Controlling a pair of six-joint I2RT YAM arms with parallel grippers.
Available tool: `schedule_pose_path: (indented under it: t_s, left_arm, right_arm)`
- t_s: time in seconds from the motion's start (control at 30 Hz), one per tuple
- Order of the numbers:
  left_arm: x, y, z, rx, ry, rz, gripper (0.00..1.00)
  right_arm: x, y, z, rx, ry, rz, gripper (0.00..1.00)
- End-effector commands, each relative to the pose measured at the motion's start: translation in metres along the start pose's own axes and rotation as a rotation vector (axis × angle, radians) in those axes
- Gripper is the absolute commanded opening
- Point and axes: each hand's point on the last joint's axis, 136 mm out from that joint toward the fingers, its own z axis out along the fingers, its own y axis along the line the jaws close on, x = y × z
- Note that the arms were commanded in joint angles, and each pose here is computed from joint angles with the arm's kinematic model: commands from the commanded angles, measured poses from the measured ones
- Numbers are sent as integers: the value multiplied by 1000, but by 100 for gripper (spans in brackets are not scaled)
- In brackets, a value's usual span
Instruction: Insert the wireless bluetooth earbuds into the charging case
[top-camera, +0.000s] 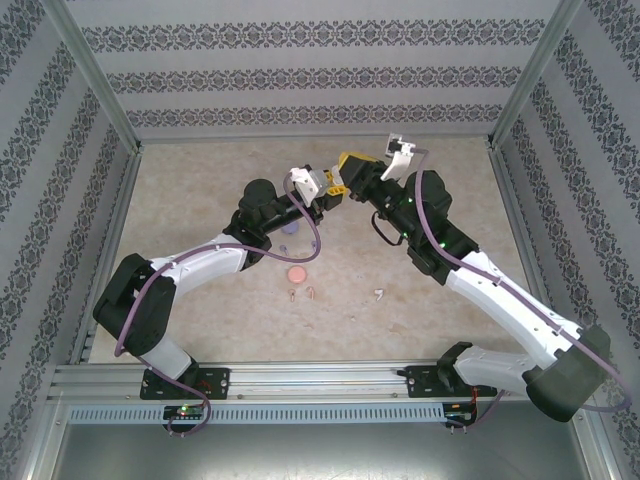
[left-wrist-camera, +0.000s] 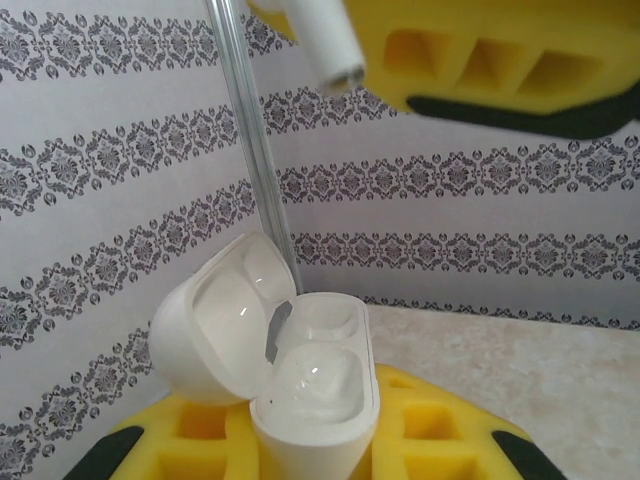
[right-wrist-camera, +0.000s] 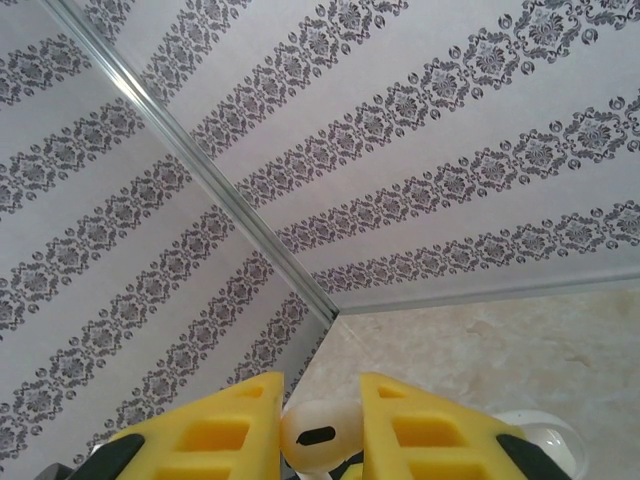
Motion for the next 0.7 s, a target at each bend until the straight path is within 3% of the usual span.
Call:
schedule_pose_path:
  t_s: [0.0,0.67]
  left_arm:
    - [-32,2,5,-4,-98,11,0]
    - [-46,-5,4,33,-142,-19,0]
  right_arm:
    - [-4,7,-4,-38,-47,-17,23]
    - [9,-15,3,2,-40,0,20]
